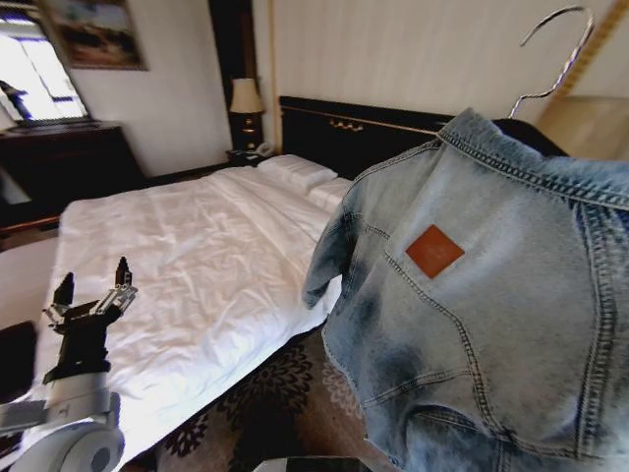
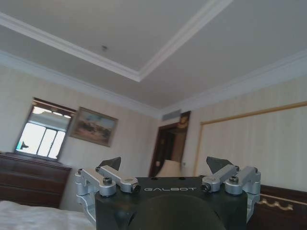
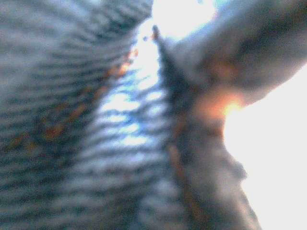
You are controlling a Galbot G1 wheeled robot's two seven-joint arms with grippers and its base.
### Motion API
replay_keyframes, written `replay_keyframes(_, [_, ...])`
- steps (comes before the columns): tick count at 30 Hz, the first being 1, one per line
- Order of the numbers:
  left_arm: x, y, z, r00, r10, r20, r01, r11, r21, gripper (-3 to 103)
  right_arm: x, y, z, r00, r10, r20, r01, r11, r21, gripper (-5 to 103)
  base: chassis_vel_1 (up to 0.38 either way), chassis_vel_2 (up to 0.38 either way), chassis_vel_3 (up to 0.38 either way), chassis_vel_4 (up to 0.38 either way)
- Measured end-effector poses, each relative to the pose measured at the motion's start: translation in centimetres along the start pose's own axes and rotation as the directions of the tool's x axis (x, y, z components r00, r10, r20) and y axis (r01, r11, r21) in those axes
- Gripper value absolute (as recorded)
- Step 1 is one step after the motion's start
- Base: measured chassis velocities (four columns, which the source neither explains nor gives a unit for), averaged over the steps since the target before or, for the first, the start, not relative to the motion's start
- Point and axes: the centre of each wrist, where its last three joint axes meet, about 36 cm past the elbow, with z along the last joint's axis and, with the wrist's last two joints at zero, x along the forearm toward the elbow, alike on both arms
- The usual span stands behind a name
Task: Pick up the clothes from the bed and hang them on the clothes hanger.
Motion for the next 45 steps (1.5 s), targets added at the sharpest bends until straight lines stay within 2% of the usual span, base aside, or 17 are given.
replay_keyframes(45, [0.03,-0.34,0.24,1.0,0.016,0.005,-0.016,1.0,0.002,100,0.01,-0.16,-0.02,1.0,0.001,-0.001,-0.001,1.0,0.001,21,-0.126,-0.129,-0.126,-0.125])
